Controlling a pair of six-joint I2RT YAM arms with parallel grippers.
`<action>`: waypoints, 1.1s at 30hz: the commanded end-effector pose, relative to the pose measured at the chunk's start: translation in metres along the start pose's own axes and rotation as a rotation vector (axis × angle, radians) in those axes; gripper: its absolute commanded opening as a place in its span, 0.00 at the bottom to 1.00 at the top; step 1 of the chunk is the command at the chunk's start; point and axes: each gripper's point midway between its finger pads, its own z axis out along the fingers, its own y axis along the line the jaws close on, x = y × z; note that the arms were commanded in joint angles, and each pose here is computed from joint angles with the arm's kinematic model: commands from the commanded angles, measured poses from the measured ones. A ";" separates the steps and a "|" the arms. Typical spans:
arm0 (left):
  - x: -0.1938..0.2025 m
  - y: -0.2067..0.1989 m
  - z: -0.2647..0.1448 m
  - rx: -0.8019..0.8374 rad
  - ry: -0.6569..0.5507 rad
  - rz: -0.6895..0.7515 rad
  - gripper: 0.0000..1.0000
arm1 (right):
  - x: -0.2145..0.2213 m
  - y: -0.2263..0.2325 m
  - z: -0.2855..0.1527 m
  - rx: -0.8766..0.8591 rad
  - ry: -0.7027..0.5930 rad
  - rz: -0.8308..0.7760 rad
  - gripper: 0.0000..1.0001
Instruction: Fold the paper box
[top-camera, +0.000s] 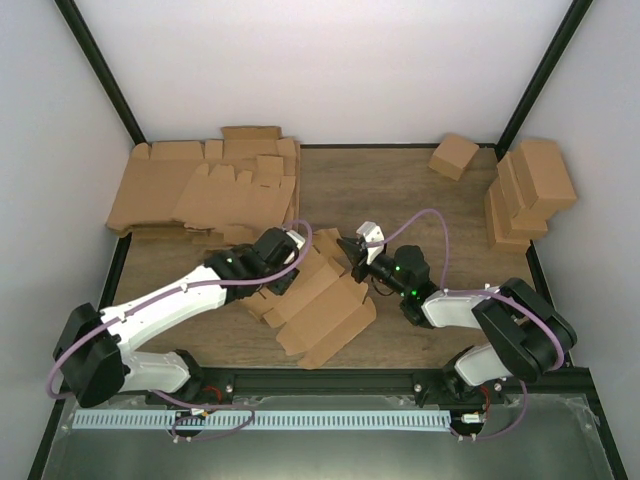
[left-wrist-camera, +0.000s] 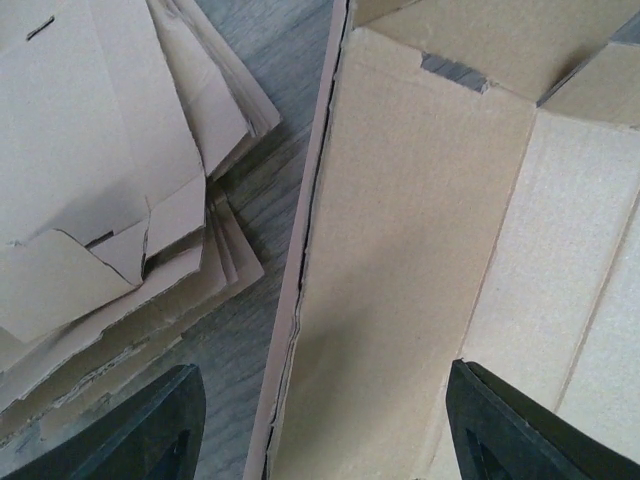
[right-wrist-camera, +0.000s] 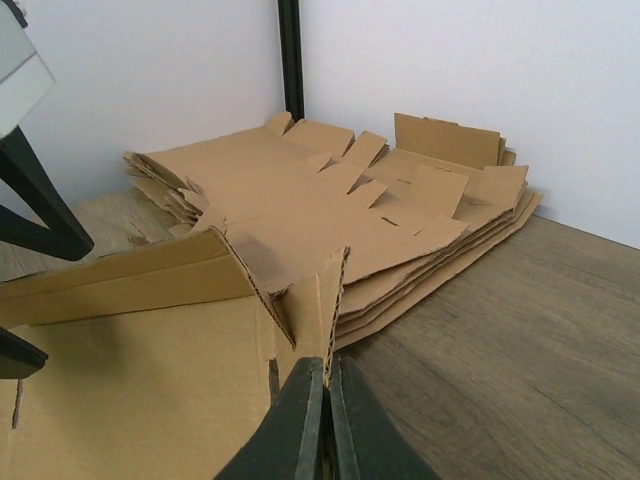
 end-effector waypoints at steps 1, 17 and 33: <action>0.004 0.003 0.006 -0.034 0.011 -0.012 0.67 | -0.022 0.004 0.004 -0.021 -0.057 -0.012 0.01; 0.000 0.019 -0.001 -0.173 0.034 0.026 0.06 | -0.020 0.007 0.006 -0.036 -0.049 -0.007 0.02; -0.022 0.003 -0.026 -0.489 0.024 0.321 0.04 | -0.019 -0.008 -0.008 0.052 0.005 0.057 0.32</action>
